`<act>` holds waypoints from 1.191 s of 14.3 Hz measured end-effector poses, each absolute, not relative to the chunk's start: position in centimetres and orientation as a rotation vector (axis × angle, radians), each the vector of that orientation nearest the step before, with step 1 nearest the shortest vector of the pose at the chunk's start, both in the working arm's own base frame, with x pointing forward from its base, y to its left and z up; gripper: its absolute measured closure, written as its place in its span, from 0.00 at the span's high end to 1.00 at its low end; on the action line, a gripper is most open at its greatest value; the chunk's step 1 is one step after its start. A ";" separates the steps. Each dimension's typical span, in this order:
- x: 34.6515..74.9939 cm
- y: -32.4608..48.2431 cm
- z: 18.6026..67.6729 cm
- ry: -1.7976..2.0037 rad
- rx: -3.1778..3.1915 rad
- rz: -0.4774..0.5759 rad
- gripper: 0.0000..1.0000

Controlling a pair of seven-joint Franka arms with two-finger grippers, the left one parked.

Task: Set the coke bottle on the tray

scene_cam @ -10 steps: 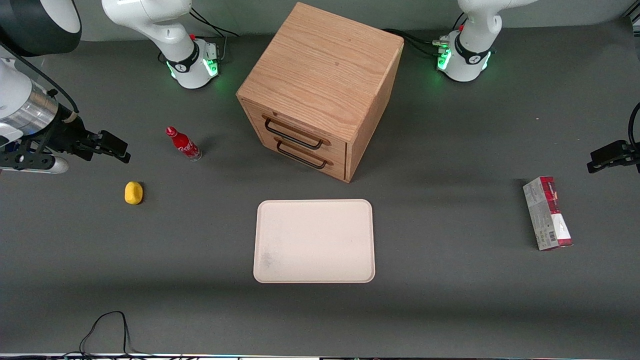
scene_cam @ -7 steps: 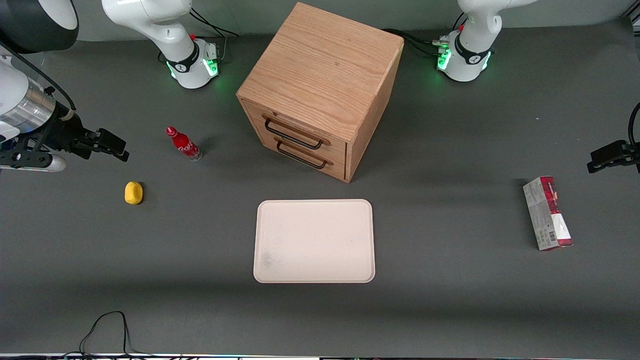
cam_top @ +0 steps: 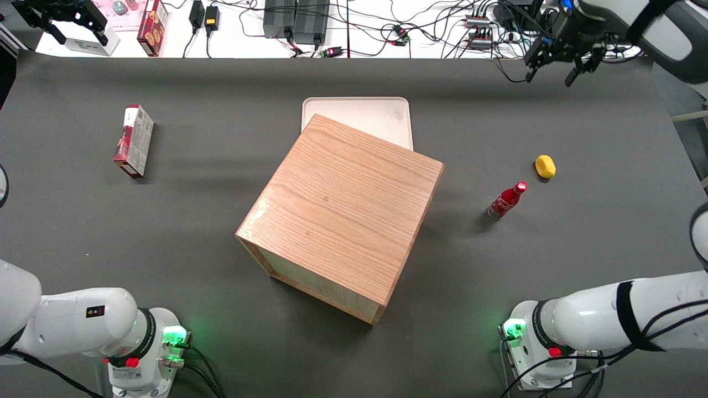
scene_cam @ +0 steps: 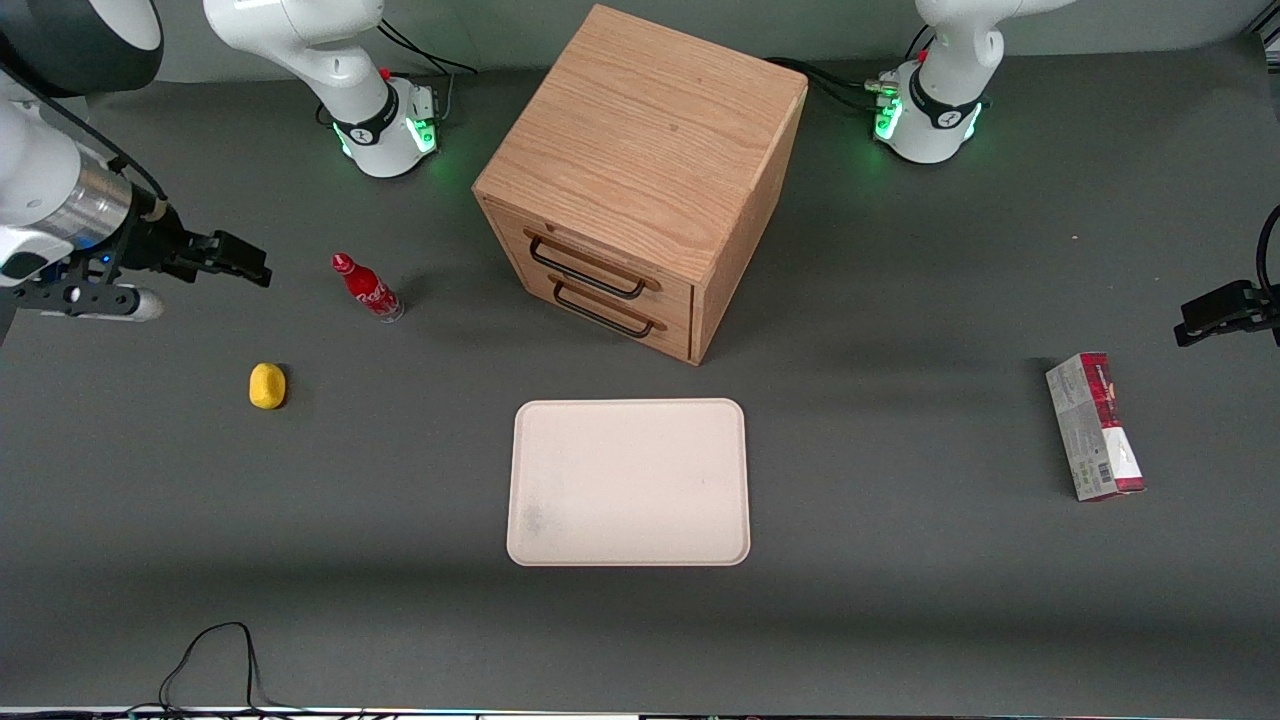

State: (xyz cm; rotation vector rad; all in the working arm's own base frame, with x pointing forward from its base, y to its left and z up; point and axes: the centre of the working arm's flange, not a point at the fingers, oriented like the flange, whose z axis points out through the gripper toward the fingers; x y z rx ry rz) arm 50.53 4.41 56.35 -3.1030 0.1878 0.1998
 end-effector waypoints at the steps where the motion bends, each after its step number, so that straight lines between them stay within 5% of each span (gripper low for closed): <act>1: 49.0 4.1 55.5 0.180 -3.101 0.198 1.00; 7: 39.6 3.0 46.4 0.093 -3.077 0.075 1.00; 17: 36.7 3.0 33.7 0.072 -3.081 -0.050 1.00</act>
